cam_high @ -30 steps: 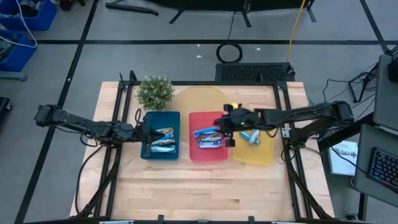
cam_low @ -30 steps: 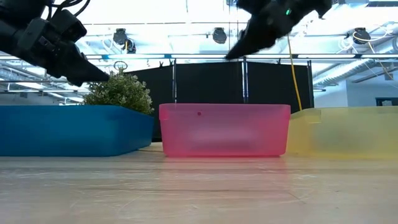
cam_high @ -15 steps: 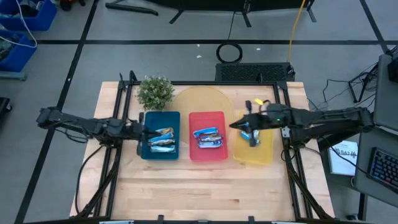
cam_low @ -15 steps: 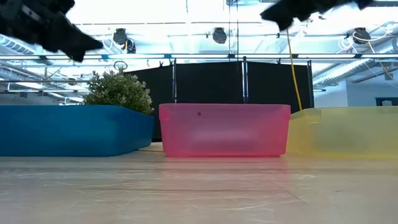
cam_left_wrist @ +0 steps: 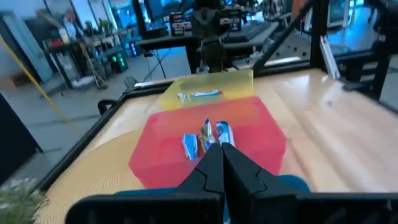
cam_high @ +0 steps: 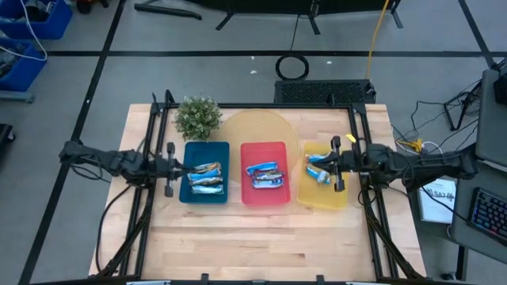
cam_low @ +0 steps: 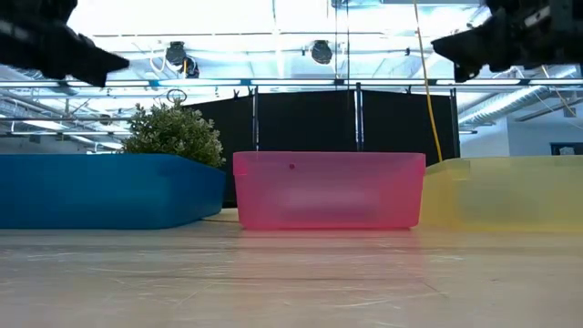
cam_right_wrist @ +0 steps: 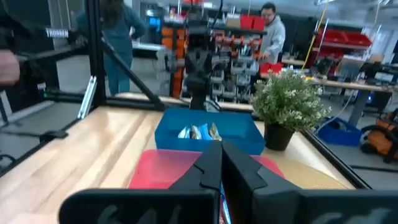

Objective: Pick and place Granola Bars by type
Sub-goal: Return to Home Position

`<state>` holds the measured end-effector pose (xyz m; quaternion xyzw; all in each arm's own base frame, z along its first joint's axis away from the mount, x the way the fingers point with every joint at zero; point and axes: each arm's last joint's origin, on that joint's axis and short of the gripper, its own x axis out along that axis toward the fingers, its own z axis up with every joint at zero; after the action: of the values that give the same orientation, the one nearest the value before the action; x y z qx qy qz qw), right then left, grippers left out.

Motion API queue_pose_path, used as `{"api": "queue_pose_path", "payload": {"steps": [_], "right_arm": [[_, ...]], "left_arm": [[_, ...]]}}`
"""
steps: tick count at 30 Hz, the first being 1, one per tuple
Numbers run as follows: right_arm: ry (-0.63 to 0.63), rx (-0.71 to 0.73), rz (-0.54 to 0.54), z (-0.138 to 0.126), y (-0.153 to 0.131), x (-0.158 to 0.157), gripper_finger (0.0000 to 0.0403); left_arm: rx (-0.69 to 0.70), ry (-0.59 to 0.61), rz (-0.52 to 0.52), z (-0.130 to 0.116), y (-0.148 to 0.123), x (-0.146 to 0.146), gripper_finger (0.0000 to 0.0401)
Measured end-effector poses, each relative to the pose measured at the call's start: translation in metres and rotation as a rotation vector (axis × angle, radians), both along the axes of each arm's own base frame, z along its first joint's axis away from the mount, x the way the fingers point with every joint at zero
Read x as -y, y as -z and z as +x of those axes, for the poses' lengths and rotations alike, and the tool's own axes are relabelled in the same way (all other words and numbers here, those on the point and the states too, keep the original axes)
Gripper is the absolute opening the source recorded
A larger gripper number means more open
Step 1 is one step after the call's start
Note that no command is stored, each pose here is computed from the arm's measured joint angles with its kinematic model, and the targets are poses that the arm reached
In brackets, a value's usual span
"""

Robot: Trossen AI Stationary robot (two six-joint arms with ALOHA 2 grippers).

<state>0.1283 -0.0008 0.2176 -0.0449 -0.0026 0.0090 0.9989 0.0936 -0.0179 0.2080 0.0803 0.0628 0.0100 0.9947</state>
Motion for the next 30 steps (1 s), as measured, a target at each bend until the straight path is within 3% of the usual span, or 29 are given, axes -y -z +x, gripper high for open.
{"api": "queue_pose_path", "payload": {"steps": [4,7,14,17,23,30], "right_arm": [[0.001,0.038,0.001,-0.005,0.015,0.0,0.0],[0.006,0.063,0.006,-0.009,0.025,0.0,0.0],[0.091,0.132,0.01,-0.016,0.033,0.003,0.0],[0.091,0.2,0.006,-0.019,0.028,0.003,0.0],[0.096,0.149,-0.001,-0.019,0.033,0.003,0.0],[0.138,0.058,-0.008,-0.018,0.042,0.004,0.0]], "left_arm": [[0.047,0.004,0.1,0.01,0.026,0.0,0.0002],[0.019,-0.008,0.104,0.011,0.041,-0.003,0.0001],[0.05,0.021,0.156,0.01,0.041,-0.007,0.0001],[0.076,0.036,0.143,0.008,0.039,-0.008,0.0001],[0.071,0.045,0.063,0.009,0.045,-0.01,0.0001],[0.064,0.038,0.04,0.009,0.046,-0.011,0.0001]]}}
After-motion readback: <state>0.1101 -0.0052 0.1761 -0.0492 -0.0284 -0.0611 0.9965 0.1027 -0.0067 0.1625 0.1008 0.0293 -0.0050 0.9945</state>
